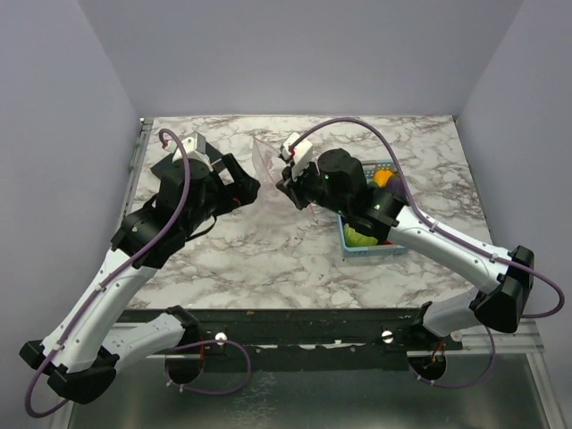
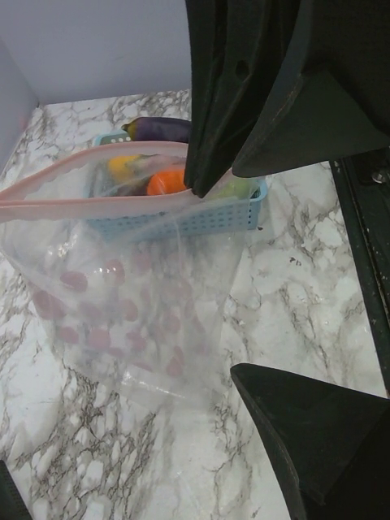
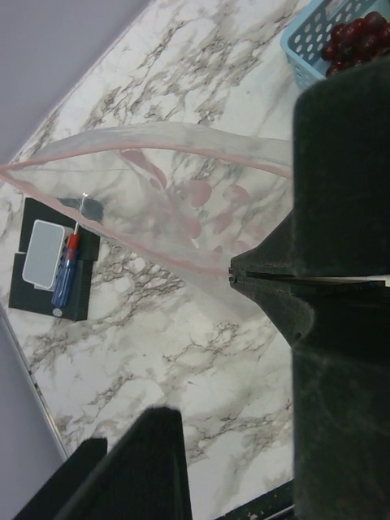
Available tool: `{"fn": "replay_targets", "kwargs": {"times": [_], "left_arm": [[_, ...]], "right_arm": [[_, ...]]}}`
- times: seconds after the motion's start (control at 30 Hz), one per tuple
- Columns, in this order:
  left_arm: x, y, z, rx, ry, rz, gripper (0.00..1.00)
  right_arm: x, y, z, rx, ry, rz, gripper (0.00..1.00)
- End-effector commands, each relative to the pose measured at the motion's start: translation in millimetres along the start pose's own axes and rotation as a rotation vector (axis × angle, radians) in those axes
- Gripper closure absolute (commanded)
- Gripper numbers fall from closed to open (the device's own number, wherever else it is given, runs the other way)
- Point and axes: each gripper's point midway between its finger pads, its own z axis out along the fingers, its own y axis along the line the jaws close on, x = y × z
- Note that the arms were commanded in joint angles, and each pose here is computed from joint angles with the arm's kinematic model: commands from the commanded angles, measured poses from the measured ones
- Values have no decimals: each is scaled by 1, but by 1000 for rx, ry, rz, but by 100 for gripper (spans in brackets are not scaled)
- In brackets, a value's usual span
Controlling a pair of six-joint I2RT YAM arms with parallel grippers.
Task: Place the food in the zip-top bag and seal the zipper
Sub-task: Open the zipper of the food storage bag.
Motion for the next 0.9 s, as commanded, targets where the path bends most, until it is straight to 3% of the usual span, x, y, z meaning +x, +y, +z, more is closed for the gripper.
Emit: {"fn": "replay_targets", "kwargs": {"times": [0.0,0.53,0.87], "left_arm": [[-4,-6,8,1,-13,-31,1],[-1,-16,35,-29,38,-30,20],[10,-19,42,-14,90,-27,44]], "right_arm": [[-15,12,-6,-11,-68,-30,99],[-16,28,-11,-3,-88,-80,99],[-21,37,-8,-7,-101,-91,99]]}}
